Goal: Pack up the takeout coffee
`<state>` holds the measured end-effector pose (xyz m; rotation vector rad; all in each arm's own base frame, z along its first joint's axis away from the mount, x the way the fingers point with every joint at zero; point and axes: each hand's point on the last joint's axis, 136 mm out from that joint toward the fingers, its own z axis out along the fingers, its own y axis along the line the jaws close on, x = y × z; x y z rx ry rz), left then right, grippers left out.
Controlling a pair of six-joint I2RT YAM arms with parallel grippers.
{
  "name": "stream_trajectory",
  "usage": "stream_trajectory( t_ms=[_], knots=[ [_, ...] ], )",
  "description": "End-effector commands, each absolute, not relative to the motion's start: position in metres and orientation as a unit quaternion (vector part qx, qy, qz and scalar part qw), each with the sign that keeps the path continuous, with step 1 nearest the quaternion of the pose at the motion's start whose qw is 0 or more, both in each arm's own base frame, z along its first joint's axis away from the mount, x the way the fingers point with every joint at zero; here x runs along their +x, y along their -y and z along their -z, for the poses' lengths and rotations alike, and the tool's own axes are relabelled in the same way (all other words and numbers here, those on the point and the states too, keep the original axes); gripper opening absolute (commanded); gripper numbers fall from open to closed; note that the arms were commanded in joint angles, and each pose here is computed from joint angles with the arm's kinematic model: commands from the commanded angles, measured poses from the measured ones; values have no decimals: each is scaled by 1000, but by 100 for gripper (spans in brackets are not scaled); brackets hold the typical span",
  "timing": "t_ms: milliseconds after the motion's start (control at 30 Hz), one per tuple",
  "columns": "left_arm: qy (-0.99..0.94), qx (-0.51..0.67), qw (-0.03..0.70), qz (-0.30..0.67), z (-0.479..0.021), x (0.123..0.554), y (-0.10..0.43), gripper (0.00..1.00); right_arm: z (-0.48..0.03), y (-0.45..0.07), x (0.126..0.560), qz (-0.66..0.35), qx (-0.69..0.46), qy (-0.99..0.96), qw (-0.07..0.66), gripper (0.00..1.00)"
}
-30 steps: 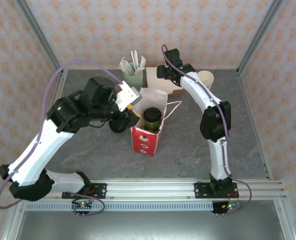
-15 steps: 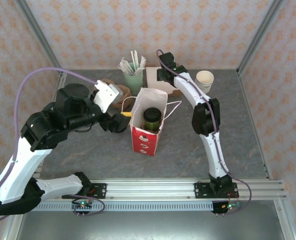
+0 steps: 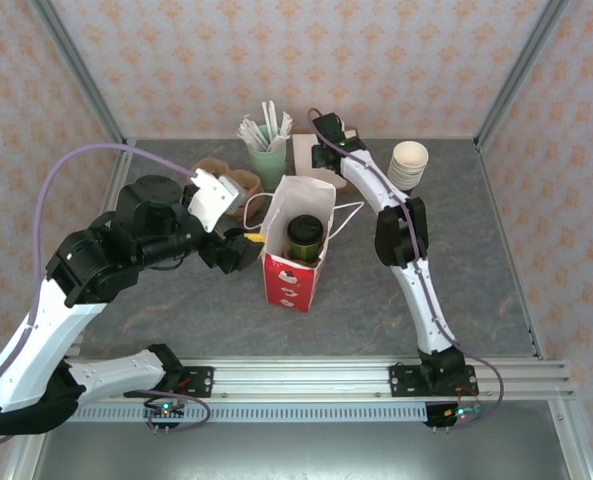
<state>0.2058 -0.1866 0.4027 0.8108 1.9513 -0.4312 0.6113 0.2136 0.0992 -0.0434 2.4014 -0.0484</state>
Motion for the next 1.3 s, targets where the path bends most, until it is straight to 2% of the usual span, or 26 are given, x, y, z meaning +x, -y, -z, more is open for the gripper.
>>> stream_trajectory(
  t_ms=[0, 367, 833, 967, 1100, 1267],
  knots=[
    [-796, 335, 472, 180, -403, 208, 192, 100, -97, -209, 617, 35, -12, -929, 367, 72],
    [-797, 335, 466, 189, -400, 209, 197, 100, -72, -199, 633, 56, 10, -923, 381, 75],
    [-801, 326, 465, 190, -401, 208, 195, 100, -59, -196, 642, 35, 24, -924, 381, 72],
    [-801, 326, 464, 191, -401, 209, 195, 100, -57, -197, 642, 29, 24, -925, 378, 67],
    [-803, 327, 460, 192, -399, 209, 197, 100, -59, -199, 642, 24, 20, -926, 377, 57],
    [-805, 327, 457, 192, -398, 209, 198, 100, -70, -201, 643, 16, 20, -924, 383, 55]
  ],
)
